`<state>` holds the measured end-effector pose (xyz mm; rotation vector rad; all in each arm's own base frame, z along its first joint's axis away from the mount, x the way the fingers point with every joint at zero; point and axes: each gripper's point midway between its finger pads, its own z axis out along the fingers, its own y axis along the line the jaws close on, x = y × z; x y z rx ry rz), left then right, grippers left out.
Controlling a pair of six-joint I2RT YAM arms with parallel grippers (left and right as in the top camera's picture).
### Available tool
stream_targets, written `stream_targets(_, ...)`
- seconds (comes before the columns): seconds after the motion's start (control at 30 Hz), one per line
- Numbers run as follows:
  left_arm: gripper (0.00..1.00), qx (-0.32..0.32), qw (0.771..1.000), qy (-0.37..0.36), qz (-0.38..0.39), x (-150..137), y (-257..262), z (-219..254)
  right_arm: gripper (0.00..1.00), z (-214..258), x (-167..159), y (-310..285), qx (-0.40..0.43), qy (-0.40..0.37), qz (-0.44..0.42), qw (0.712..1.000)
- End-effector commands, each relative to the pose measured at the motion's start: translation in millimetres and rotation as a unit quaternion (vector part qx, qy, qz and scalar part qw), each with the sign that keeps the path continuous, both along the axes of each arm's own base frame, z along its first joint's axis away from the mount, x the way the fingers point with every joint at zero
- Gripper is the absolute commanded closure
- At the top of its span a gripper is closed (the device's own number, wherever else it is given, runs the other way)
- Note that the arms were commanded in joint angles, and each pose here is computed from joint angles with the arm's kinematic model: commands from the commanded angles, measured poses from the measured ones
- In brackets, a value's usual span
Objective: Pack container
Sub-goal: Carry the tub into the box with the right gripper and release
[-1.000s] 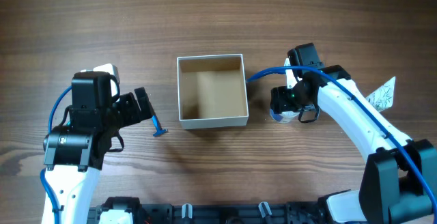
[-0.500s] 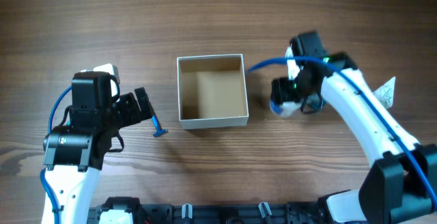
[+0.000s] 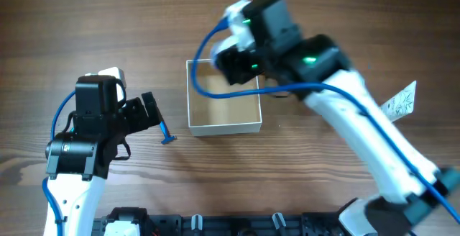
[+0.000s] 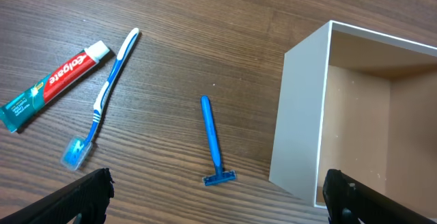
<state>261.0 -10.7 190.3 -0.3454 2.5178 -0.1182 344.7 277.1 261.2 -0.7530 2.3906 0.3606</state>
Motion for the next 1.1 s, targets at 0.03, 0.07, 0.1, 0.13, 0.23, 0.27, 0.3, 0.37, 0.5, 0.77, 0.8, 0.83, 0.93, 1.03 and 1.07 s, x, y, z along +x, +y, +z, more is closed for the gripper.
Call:
stream_targets(0.03, 0.0, -0.01, 1.0, -0.01, 0.004, 2.9, -2.6, 7.4, 0.96, -70.5, 2.5, 38.9, -0.053, 0.047, 0.033, 0.997)
stream_targets(0.07, 0.0, -0.01, 1.0, -0.01, 0.004, 2.8, -2.6, 7.3, 0.96, -85.3, 3.9, 43.2, -0.061, 0.058, 0.033, 0.996)
stream_targets(0.1, 0.0, -0.01, 1.0, -0.01, 0.004, 2.8, -2.6, 7.3, 0.96, -96.3, 5.1, 46.8, -0.064, 0.068, 0.031, 0.995)
stream_targets(0.13, 0.0, -0.01, 1.0, -0.01, 0.004, 2.9, -2.6, 7.4, 0.96, -109.5, 7.2, 50.4, -0.069, 0.076, 0.029, 0.994)
stream_targets(0.23, 0.0, -0.01, 1.0, -0.01, 0.004, 2.9, -2.5, 7.4, 0.96, -139.1, 16.7, 60.0, -0.075, 0.086, 0.03, 0.993)
stream_targets(0.27, 0.0, -0.01, 1.0, -0.01, 0.004, 2.9, -2.5, 7.4, 0.96, -144.1, 18.9, 62.0, -0.075, 0.086, 0.03, 0.993)
stream_targets(0.3, 0.0, -0.01, 1.0, -0.01, 0.004, 2.9, -2.6, 7.4, 0.96, -148.4, 21.1, 63.9, -0.075, 0.085, 0.03, 0.993)
stream_targets(0.37, 0.0, -0.01, 1.0, -0.01, 0.004, 2.9, -2.6, 7.4, 0.96, -150.1, 25.4, 67.0, -0.071, 0.078, 0.03, 0.994)
stream_targets(0.5, 0.0, -0.01, 1.0, -0.01, 0.004, 2.8, -2.6, 7.2, 0.71, -150.8, 30.6, 69.4, -0.068, 0.069, 0.027, 0.995)
stream_targets(0.77, 0.0, -0.01, 1.0, -0.01, 0.004, 2.7, -2.6, 7.1, 0.1, -151.3, 30.7, 69.5, -0.068, 0.07, 0.027, 0.995)
stream_targets(0.8, 0.0, -0.01, 1.0, -0.01, 0.004, 2.7, -2.6, 7.1, 0.09, -151.2, 30.8, 69.5, -0.068, 0.07, 0.027, 0.995)
stream_targets(0.83, 0.0, -0.01, 1.0, -0.01, 0.004, 2.6, -2.6, 7.1, 0.0, -151.3, 30.8, 69.3, -0.068, 0.07, 0.027, 0.995)
stream_targets(0.93, 0.0, -0.01, 1.0, -0.008, 0.004, 2.1, -2.5, 6.7, 0.0, -151.3, 30.8, 69.3, -0.068, 0.07, 0.027, 0.995)
stream_targets(1.03, 0.0, -0.01, 1.0, -0.008, 0.004, 2.0, -2.5, 6.6, 0.0, -151.5, 30.0, 65.6, -0.075, 0.071, 0.022, 0.994)
stream_targets(1.07, 0.0, -0.01, 1.0, -0.008, 0.004, 2.0, -2.5, 6.6, 0.0, -149.2, 30.6, 60.1, -0.081, 0.071, 0.005, 0.994)
